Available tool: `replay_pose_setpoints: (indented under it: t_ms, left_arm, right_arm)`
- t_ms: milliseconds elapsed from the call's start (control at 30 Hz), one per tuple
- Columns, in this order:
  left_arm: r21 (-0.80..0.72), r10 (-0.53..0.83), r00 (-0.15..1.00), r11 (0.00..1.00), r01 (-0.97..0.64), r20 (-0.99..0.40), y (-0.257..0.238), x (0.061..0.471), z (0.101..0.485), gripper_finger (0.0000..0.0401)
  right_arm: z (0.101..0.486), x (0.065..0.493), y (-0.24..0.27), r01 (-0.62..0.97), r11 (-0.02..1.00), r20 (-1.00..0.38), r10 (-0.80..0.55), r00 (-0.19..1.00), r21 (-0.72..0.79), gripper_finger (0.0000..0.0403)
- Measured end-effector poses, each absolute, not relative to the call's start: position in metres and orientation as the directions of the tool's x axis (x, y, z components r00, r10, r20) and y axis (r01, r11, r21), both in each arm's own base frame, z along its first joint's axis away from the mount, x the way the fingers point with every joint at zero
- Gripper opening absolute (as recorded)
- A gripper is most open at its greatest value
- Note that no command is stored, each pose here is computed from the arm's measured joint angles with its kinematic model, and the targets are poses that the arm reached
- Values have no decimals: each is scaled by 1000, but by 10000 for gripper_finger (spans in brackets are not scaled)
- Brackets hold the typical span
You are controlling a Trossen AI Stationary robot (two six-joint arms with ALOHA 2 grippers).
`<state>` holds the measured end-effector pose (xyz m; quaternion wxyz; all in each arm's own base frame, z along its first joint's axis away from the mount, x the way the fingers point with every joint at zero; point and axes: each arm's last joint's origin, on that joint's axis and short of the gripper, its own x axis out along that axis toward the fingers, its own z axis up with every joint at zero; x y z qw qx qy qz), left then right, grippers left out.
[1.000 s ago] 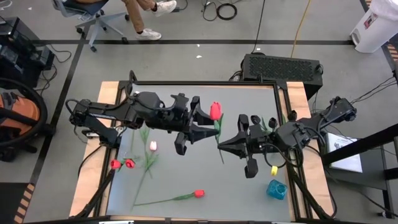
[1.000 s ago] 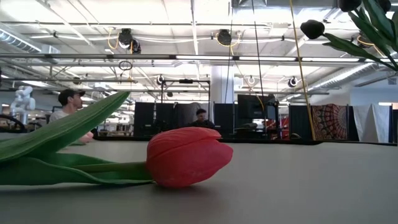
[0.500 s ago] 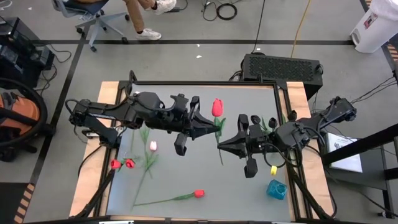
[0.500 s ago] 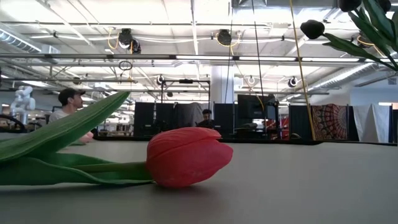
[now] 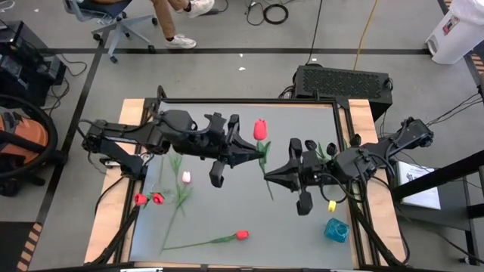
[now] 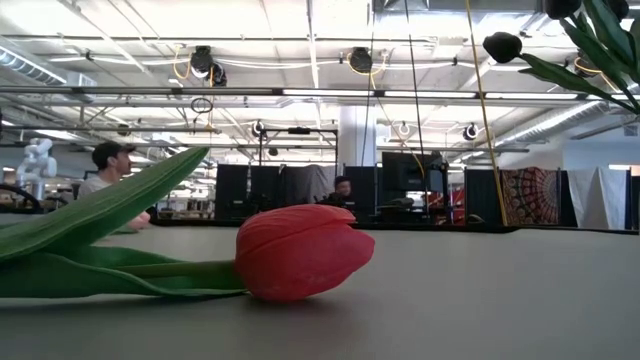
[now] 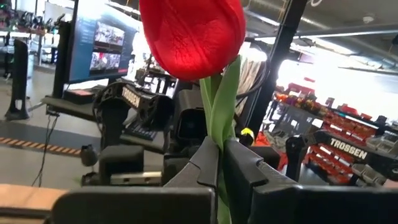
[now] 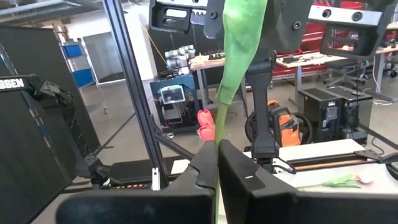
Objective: Sort flowers into vase by color
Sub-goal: Put the right red tulip into the left transparent vase
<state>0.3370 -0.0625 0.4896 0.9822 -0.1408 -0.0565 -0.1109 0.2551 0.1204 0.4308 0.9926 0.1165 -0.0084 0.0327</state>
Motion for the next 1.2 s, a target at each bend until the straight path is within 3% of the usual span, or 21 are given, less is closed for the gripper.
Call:
replay_pose_setpoints:
  t_ms: [333,567,867,1200]
  left_arm:
    - [-244,-181,981,950,193,71,-50,309,499,12]
    - [-249,-180,983,951,182,31,-50,305,498,12]
    - [-192,-174,974,971,146,-142,-47,295,486,12]
    - [-175,-175,974,973,149,-143,-38,242,506,12]
  right_arm:
    - [432,255,119,-23,963,36,14,999,268,16]
    - [437,254,118,-2,959,83,-22,996,284,81]
    - [436,254,116,89,953,67,-113,991,290,180]
    - [435,254,116,90,954,61,-112,992,286,212]
